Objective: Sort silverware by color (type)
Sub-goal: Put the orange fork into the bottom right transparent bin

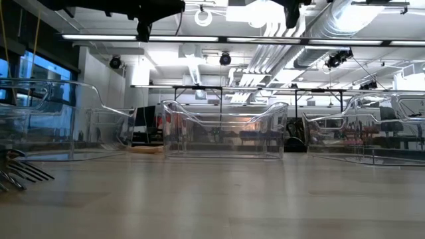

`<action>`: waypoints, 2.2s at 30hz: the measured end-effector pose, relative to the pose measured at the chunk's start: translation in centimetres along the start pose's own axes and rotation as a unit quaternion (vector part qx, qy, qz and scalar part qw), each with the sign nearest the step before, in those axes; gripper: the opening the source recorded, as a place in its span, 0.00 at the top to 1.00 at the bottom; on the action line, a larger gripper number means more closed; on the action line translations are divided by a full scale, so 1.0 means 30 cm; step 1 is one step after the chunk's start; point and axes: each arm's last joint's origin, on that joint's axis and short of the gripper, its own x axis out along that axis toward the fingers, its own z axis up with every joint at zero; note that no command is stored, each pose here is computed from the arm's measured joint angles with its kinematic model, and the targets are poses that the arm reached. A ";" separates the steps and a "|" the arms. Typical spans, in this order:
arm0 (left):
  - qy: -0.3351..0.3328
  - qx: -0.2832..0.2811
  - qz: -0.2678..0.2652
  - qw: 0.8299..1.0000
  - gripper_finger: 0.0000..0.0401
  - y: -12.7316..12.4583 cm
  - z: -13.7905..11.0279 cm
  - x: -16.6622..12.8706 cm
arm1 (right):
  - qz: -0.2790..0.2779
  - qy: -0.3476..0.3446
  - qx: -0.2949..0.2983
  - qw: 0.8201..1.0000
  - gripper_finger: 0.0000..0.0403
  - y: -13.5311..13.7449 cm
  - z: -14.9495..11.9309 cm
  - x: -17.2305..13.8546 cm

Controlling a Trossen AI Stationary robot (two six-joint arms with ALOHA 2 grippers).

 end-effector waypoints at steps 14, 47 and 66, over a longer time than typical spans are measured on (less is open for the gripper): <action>0.000 0.009 0.000 1.000 1.00 0.000 0.000 0.000 | -0.042 0.001 0.077 0.996 0.52 -0.035 -0.021 0.035; 0.016 0.023 -0.018 0.999 1.00 -0.017 -0.030 0.275 | -0.014 -0.072 0.044 0.996 0.43 -0.062 -0.099 0.200; 0.016 0.027 -0.013 0.999 0.95 -0.015 -0.031 0.275 | -0.012 -0.072 0.049 0.996 0.96 -0.063 -0.098 0.200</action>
